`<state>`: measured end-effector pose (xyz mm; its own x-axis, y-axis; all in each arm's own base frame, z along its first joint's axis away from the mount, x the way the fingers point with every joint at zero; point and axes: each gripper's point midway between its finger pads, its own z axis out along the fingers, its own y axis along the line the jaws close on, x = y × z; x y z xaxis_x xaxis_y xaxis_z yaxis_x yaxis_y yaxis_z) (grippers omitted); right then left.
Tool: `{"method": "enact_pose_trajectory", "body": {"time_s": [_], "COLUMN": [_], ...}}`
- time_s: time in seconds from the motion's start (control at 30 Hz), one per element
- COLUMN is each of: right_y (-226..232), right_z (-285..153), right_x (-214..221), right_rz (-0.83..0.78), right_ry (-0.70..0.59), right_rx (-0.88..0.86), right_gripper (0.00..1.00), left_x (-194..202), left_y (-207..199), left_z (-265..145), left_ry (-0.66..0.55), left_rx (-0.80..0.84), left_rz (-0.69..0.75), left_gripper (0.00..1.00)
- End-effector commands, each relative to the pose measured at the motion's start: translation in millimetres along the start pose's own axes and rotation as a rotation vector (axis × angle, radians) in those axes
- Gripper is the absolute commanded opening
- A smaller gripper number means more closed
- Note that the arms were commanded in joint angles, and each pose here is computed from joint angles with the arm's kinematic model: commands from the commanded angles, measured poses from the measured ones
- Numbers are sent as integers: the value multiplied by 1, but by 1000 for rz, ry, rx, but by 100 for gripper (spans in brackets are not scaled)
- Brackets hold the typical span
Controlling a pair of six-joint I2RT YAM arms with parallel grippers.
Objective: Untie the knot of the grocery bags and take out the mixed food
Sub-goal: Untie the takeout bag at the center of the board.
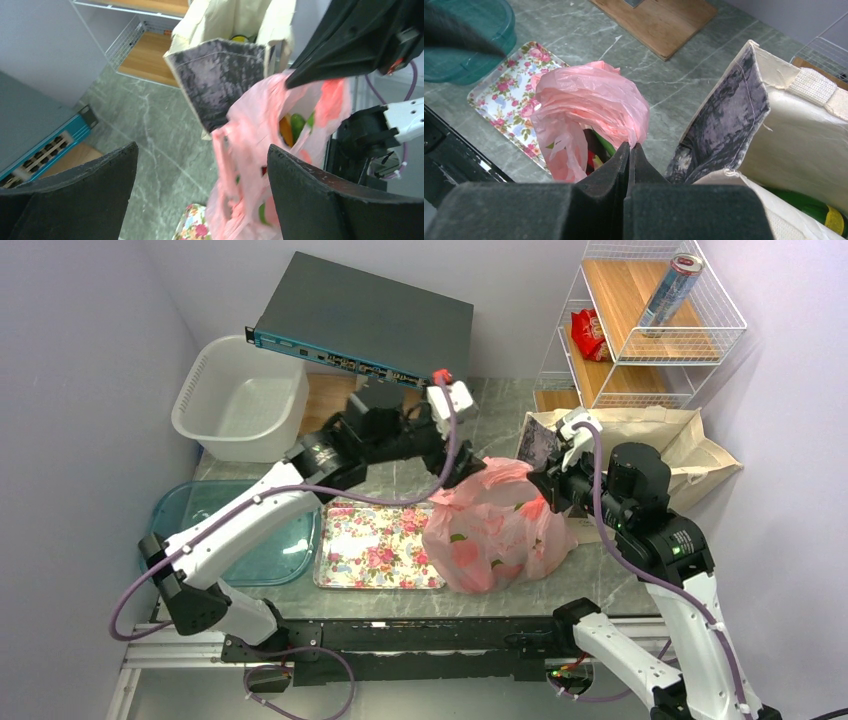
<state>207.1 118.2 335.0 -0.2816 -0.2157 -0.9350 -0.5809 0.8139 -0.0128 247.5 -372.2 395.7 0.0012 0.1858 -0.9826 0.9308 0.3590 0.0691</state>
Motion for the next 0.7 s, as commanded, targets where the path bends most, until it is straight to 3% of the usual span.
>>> {"method": "enact_pose_trajectory", "body": {"time_s": [0.0,0.2,0.27,0.3,0.4,0.57,0.63,0.67], "right_y": [1,-3,-5,-6,-13,-24,-27,-27], "right_z": [-3,-12,-15,-16,-21,-29,-31,-31], "right_x": [-43,-54,-53,-52,-46,-35,-31,-30], "right_rz": [16,18,10,1,-5,-20,-27,-27], "right_ry": [-135,-162,-162,-162,-151,-129,-127,-126], "right_rx": [-7,24,39,46,92,167,183,186], "right_gripper": [0,0,0,0,0,0,0,0], "left_x": [34,81,92,96,87,76,88,94], "left_y": [-17,15,35,50,82,98,103,107], "left_z": [28,44,39,32,9,-29,-41,-47], "left_ry": [133,297,342,357,325,279,321,339], "left_rx": [-78,-327,-409,-448,-515,-503,-501,-503], "left_rz": [-34,5,22,1,-35,10,-10,-27], "left_gripper": [99,99,87,75,53,53,47,40]}}
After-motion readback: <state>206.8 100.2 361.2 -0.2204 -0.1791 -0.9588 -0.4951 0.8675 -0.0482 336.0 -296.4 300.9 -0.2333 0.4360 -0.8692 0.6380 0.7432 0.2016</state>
